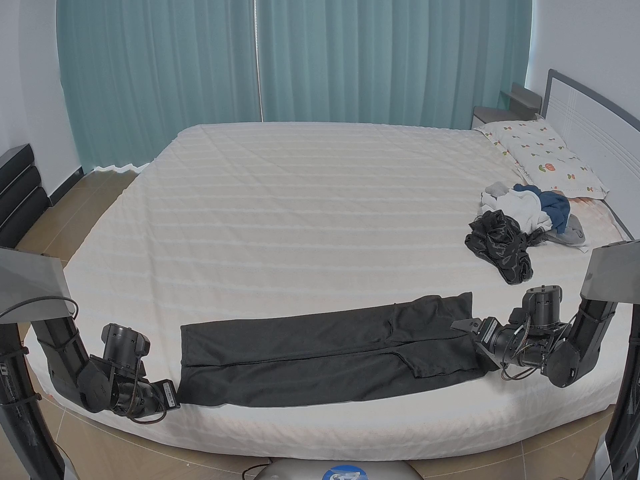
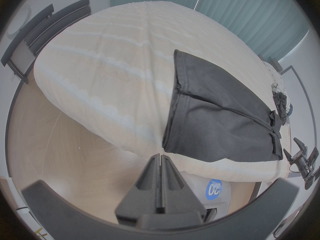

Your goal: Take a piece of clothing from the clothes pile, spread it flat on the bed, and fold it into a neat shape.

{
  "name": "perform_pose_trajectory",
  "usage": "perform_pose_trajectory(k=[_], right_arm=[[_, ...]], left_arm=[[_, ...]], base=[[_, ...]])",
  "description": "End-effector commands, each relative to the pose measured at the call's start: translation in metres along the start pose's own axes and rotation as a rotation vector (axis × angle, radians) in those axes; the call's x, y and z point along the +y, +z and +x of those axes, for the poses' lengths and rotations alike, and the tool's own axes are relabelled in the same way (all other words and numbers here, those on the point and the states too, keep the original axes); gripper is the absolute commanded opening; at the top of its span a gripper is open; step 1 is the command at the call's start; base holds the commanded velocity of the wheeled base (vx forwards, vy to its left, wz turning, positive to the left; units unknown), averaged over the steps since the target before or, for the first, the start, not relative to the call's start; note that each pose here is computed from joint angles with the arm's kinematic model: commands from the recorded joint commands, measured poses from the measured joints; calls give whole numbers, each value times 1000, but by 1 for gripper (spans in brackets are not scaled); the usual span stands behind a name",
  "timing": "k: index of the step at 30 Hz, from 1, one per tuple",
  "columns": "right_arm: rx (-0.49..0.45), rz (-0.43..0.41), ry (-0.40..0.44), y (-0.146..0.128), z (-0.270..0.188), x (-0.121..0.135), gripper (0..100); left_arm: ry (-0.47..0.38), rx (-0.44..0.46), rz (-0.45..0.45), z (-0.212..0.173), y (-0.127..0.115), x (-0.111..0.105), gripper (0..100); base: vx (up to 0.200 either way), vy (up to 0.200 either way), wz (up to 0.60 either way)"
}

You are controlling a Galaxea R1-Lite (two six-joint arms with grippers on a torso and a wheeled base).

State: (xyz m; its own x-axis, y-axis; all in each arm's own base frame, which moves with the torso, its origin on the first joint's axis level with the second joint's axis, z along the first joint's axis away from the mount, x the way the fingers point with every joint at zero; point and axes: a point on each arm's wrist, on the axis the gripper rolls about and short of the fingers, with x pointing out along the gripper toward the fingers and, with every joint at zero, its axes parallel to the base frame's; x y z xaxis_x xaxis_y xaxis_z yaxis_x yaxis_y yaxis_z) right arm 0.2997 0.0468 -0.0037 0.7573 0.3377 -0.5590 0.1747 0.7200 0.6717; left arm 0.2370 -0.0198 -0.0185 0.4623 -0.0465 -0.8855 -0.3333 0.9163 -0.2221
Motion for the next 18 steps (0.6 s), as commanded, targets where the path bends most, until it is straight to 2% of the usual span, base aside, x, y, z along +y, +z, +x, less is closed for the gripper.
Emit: perform_pose_trajectory(k=[1, 7, 8, 14, 18], right_arm=[[4, 0, -1, -1, 1, 0, 100], [3, 1, 0, -1, 0, 0, 100], [2, 1, 1, 0, 0, 0, 100], [2, 1, 1, -1, 0, 0, 100], [1, 0, 2, 0, 0, 1, 100]], left_arm=[[-6, -13, -9, -1, 3, 0, 0], [-64, -107, -46, -13, 25, -8, 0], [-73, -116, -57, -15, 28, -11, 100], [-122, -186, -97, -14, 65, -31, 100], [-127, -150, -94, -1, 76, -35, 100]], base=[[0, 0, 0], [0, 0, 0], [0, 0, 0], [0, 0, 0], [0, 0, 0]])
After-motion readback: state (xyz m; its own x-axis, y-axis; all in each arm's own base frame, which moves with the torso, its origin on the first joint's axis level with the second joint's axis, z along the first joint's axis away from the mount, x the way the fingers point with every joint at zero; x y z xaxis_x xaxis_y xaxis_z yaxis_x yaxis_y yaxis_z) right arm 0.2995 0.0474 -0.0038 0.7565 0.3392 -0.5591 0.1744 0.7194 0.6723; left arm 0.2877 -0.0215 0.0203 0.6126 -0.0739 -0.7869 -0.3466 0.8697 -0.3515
